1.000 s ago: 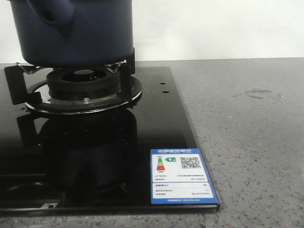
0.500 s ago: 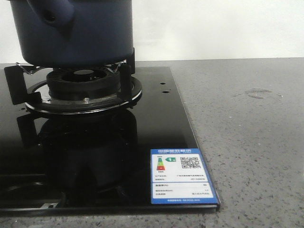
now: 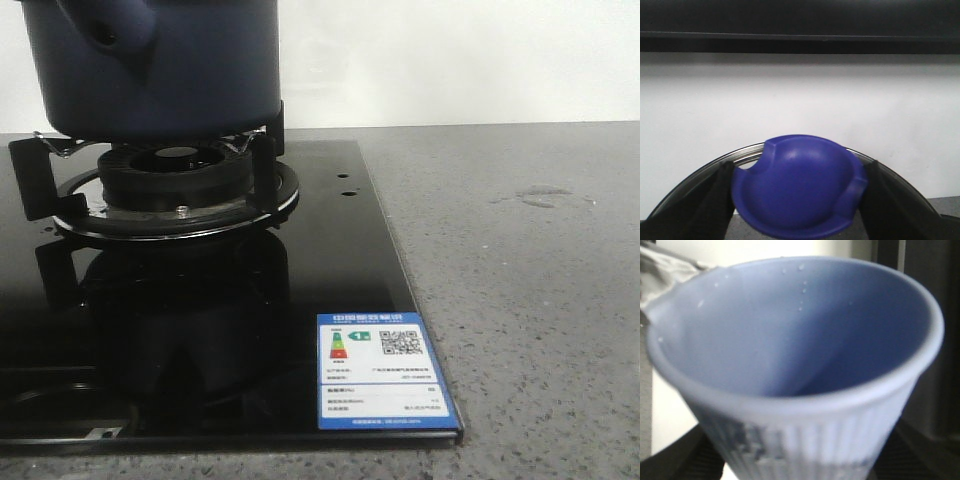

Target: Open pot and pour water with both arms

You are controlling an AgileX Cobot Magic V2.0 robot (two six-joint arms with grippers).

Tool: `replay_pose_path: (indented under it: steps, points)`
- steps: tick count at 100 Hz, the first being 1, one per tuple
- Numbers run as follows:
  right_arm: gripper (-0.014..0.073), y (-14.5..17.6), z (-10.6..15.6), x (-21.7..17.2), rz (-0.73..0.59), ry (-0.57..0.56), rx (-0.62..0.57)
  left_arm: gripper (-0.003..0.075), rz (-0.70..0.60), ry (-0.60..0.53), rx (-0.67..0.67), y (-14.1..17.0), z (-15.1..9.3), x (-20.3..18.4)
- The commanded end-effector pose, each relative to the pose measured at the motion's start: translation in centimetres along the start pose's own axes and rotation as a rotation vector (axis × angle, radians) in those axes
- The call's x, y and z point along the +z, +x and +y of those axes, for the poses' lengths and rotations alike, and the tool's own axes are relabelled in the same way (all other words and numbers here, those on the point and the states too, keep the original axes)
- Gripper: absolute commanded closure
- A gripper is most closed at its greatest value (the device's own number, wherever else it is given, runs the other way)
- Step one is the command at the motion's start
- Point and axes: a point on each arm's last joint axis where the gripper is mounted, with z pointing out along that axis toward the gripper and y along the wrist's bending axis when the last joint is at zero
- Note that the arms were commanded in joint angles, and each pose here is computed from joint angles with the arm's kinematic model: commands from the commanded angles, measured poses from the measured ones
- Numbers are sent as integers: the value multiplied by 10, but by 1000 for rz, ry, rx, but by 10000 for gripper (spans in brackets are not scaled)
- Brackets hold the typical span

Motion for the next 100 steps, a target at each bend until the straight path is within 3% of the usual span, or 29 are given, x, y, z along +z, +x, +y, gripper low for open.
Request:
replay_pose_path:
  steps: [1, 50, 100]
  points:
    - [319, 5, -33, -17, -9, 110, -24, 362, -172, -23, -10, -29, 2, -9]
    - [319, 3, -38, -18, -18, 164, -141, 362, -172, -23, -10, -29, 2, -9]
    - [319, 3, -38, -18, -23, 166, -146, 362, -171, -23, -10, -29, 2, -9]
